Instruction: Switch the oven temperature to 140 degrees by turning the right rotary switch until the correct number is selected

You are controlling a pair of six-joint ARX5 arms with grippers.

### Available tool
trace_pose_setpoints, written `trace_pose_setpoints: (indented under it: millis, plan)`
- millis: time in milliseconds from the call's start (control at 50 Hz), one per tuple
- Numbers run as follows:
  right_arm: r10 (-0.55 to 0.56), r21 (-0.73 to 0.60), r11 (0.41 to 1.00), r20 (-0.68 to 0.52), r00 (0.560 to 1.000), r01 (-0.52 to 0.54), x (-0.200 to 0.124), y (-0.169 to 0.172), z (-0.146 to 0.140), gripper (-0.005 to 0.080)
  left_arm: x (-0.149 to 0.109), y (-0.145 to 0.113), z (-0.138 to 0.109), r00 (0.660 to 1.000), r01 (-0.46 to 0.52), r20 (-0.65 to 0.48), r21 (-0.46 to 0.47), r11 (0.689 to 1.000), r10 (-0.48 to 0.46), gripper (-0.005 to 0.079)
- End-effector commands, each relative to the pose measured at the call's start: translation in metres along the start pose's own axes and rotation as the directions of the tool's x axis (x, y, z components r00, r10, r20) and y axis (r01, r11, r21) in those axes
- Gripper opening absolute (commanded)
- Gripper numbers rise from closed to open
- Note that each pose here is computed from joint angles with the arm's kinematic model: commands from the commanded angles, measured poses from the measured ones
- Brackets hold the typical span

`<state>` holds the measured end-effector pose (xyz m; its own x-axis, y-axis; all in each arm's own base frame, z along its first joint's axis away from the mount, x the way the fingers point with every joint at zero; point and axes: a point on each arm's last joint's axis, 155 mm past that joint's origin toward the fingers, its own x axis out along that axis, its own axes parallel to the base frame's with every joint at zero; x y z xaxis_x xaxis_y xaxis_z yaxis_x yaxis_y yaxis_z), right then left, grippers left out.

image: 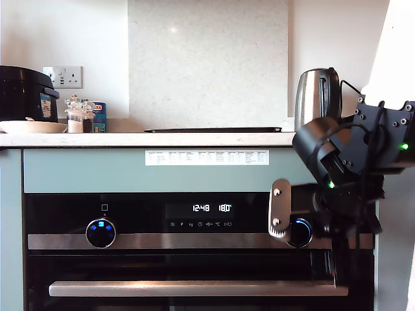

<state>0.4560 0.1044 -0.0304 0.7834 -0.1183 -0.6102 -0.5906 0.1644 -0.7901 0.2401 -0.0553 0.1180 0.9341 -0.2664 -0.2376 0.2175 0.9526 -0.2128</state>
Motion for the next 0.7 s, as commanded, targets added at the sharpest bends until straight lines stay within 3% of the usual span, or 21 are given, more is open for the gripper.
trace_pose_setpoints:
  millis: [0,680]
  plan:
    - [-0.037,0.011,0.999,-0.003,0.999,0.037,0.002,-0.014,0.002,0.0620,-0.001,-0.001,0.008,1.000,-0.001,0.022,0.005,1.000,0.001,-0.0022]
    - [-0.117,0.018,0.993,0.049,0.992,0.116,-0.011,-0.025,0.034,0.0620,-0.001,0.000,0.007,1.000,-0.007,0.022,0.005,1.000,0.007,-0.0022]
